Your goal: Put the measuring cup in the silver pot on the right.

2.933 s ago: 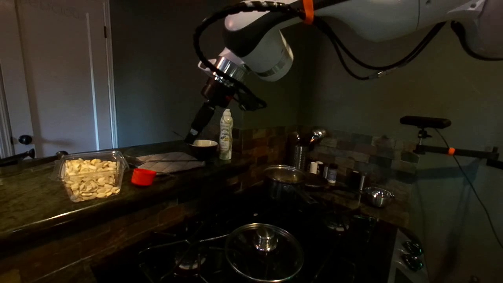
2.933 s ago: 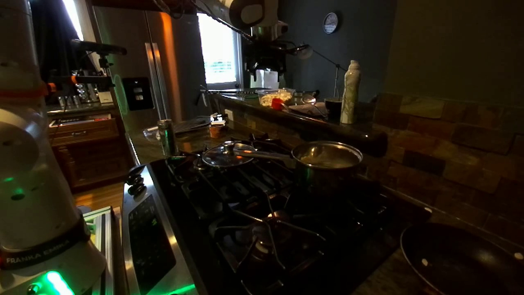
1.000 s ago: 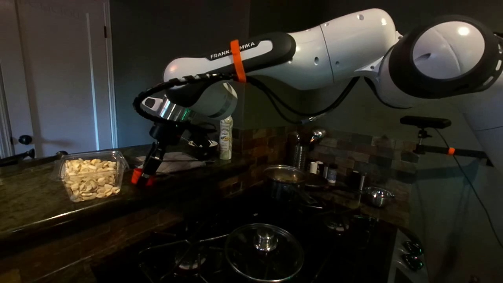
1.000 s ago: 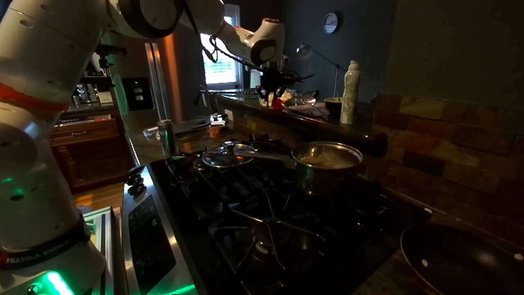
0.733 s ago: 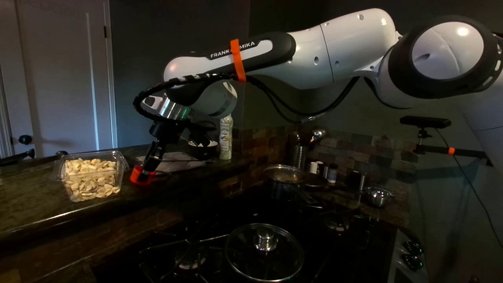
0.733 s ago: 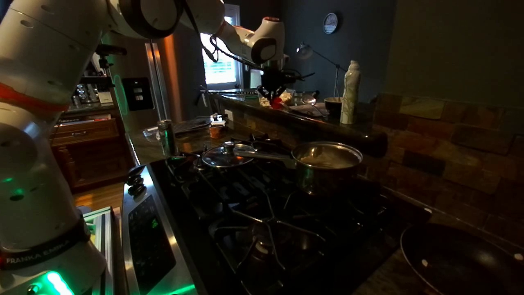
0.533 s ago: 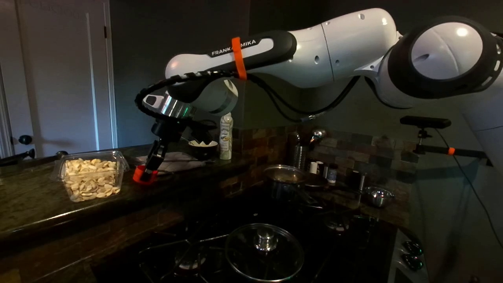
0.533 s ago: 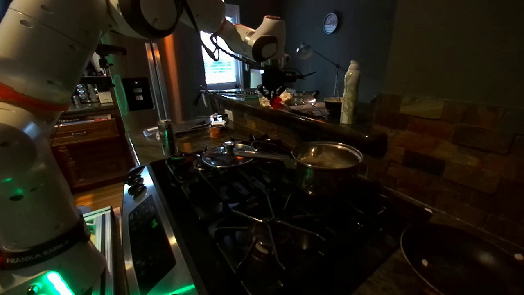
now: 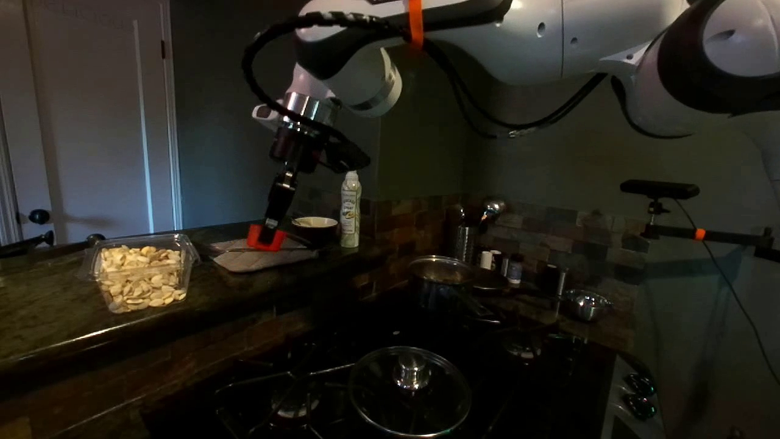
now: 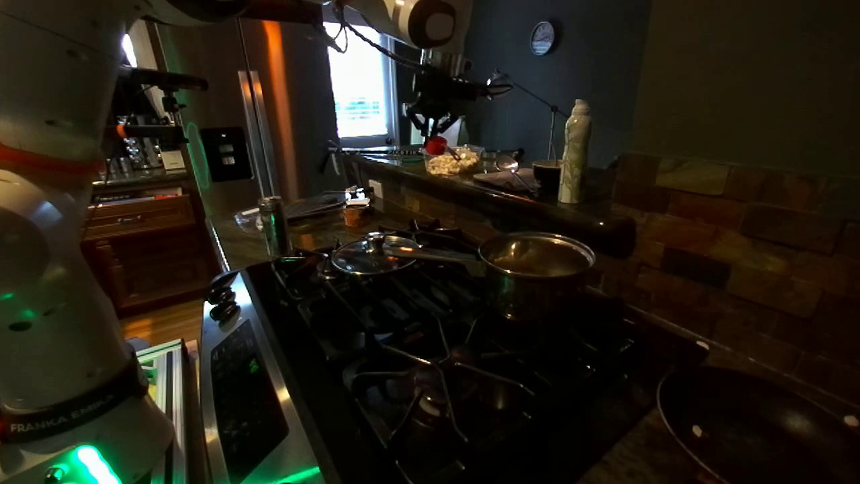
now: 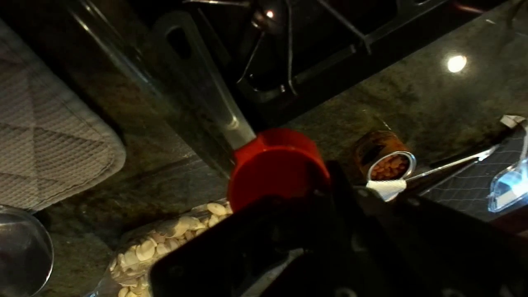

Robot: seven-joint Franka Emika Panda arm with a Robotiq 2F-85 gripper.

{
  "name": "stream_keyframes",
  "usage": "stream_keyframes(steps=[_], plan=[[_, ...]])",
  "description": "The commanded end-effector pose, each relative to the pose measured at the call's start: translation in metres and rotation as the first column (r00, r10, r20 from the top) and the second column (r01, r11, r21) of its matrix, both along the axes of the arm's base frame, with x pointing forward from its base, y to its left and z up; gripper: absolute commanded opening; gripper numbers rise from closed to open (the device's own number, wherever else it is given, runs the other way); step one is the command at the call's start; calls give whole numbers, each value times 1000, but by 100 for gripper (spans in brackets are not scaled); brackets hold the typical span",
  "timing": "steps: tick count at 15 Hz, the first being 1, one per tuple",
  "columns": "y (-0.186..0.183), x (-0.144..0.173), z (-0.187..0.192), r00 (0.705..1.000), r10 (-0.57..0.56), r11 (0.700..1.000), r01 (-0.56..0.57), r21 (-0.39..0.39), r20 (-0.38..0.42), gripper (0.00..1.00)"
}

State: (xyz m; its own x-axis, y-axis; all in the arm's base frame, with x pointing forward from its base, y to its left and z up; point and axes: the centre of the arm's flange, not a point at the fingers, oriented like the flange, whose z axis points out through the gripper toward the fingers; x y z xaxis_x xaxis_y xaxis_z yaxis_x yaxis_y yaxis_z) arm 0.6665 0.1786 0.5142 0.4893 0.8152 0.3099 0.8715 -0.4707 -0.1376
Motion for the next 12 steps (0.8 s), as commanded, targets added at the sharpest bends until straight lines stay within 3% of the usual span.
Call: stream_keyframes(steps=[1,6,11,12], plan=[[-10,-46,14,990,-114,993,112,-33,-82,1],[-51,-87,-4,922,-373,924,359,-135,-102,1],[-123,-135,-45,799,-598,790,574,-216,-61,1],[-105,-81,-24,848,-521,845,498,-193,-94,5]])
